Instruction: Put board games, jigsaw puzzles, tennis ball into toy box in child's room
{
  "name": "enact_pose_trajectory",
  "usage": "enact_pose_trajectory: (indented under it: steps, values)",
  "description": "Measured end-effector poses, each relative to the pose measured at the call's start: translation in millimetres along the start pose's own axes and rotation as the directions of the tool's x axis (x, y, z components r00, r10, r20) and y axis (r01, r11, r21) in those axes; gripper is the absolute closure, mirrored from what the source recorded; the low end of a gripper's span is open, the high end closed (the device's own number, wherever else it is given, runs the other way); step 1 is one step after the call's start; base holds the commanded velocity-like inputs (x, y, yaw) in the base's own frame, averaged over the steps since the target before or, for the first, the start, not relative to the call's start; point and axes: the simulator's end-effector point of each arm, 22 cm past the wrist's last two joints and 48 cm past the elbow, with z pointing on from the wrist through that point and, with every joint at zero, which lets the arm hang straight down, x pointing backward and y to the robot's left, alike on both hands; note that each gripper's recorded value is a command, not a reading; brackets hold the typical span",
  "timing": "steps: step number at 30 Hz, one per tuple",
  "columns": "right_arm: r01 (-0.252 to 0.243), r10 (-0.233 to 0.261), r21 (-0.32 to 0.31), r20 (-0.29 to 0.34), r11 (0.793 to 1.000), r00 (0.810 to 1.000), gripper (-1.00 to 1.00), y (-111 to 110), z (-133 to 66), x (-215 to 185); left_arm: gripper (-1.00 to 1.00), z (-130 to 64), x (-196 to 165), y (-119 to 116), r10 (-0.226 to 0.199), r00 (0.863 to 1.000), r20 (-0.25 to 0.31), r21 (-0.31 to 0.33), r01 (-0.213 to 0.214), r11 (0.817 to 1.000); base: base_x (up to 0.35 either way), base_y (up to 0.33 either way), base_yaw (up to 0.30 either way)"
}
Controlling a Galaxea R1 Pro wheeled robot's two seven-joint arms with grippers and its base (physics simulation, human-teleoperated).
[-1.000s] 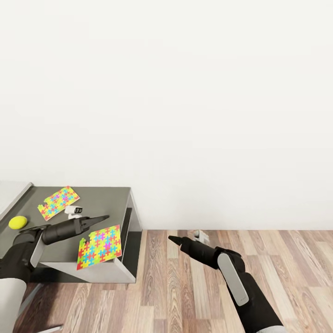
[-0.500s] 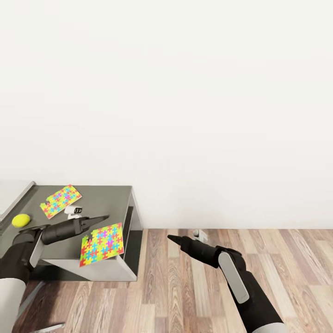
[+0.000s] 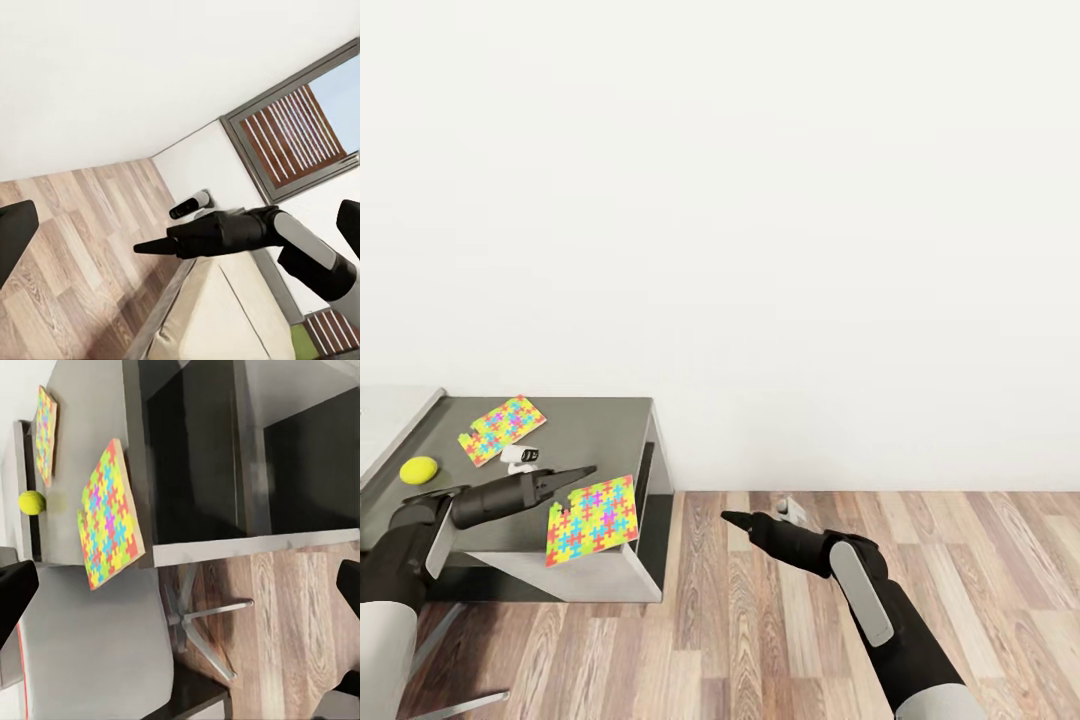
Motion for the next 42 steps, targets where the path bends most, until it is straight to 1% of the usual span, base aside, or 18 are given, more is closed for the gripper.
enact_pose_trajectory:
  steps: [7,11,18,20,23,27,35,40,42]
  values:
    - [-0.009,0.009,0.005,-0.013,1.000,1.000,-1.00,-4,2.7,1,-1.00,0.0,0,0,0.000,1.000,0.001,0.001,0.000,1.000,0.009,0.165,0.000]
    - [-0.017,0.017,0.006,-0.034,1.000,0.999,-1.00,-4,2.6,5,-1.00,0.5,0,0,0.000,1.000,0.001,0.002,0.000,1.000,0.025,0.048,0.000]
    - [-0.021,0.021,0.005,-0.046,1.000,0.999,-1.00,-4,2.8,8,-1.00,2.0,0,-1,0.004,1.000,0.000,0.005,-0.004,1.000,0.125,0.078,0.000]
    - [-0.021,0.022,0.004,-0.047,1.000,0.999,-1.00,-3,3.1,8,-1.00,8.3,4,-5,0.014,1.000,-0.022,0.014,-0.014,1.000,0.042,0.023,0.000]
    - [-0.021,0.022,0.004,-0.050,1.000,0.999,-1.00,-3,3.1,8,-1.00,24.1,14,-16,0.037,0.995,-0.088,0.039,-0.033,0.999,0.019,0.010,0.000]
    - [-0.021,0.021,0.004,-0.051,1.000,0.998,-1.00,-3,3.2,9,-1.00,31.0,21,-23,0.045,0.991,-0.125,0.051,-0.039,0.998,0.006,0.003,0.000]
    - [-0.016,0.015,-0.007,-0.048,1.000,0.999,-1.00,1,2.2,7,-1.00,33.3,24,-29,0.041,0.989,-0.140,0.055,-0.034,0.998,0.001,0.001,-0.020]
    - [-0.003,0.000,-0.062,-0.047,0.998,0.999,-1.00,17,1.4,7,-1.00,32.9,21,-33,0.044,0.989,-0.141,0.056,-0.037,0.998,0.000,0.000,-0.069]
    - [0.001,-0.004,-0.074,-0.046,0.997,0.999,-1.00,20,0.7,7,-1.00,32.8,20,-35,0.047,0.989,-0.140,0.057,-0.039,0.998,0.000,0.000,-0.044]
